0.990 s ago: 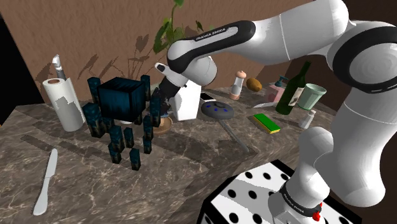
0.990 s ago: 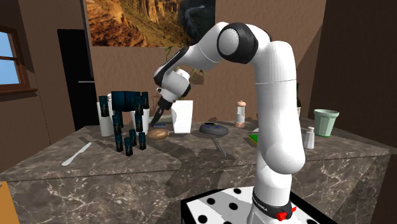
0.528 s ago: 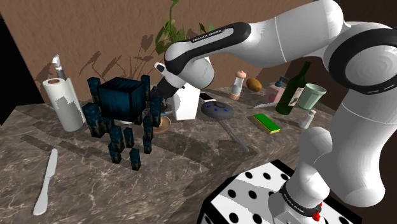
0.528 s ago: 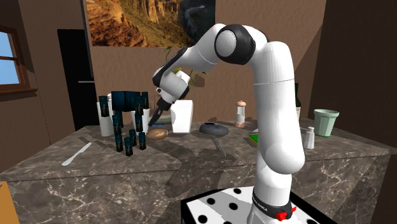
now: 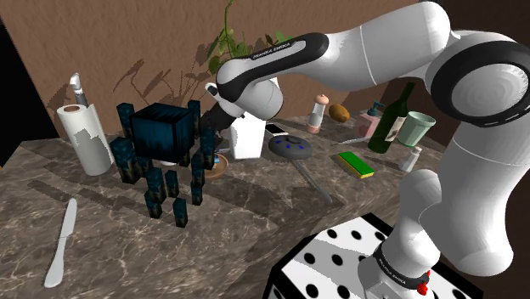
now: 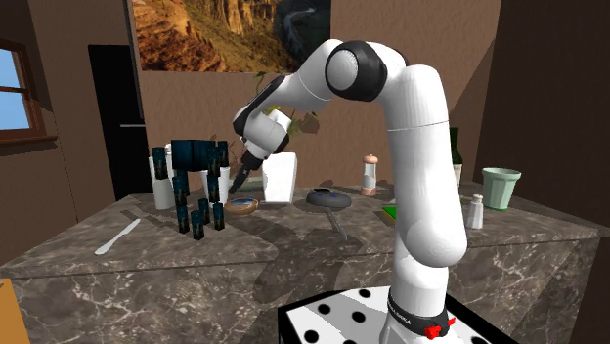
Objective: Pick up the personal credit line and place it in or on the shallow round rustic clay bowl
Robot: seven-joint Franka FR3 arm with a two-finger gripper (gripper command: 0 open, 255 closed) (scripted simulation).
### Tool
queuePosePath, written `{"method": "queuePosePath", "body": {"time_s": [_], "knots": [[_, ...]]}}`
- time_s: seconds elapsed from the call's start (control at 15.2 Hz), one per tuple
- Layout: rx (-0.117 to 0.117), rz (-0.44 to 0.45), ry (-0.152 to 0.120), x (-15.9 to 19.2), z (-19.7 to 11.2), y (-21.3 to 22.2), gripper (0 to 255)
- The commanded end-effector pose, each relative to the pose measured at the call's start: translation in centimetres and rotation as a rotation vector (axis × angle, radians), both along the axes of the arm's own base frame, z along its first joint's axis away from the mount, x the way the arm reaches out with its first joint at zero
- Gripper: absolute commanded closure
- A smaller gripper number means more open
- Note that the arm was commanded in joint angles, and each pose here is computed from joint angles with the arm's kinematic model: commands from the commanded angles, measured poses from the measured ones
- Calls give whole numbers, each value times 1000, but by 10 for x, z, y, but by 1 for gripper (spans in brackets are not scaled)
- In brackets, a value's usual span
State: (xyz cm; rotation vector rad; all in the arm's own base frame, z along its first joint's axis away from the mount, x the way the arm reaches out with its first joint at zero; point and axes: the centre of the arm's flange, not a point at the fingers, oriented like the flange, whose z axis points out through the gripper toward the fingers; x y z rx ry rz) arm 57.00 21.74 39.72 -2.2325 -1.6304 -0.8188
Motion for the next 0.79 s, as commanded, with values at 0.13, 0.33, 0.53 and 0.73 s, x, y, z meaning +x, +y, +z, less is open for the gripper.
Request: {"method": "queuePosePath", "body": {"time_s": [0.13,0.33,0.53,0.73], "knots": [[2,49,120,-17,-34,7,0],[2,50,120,-23,-7,-15,0],[2,50,120,-27,13,-28,0],[2,50,120,-27,13,-28,0]]}}
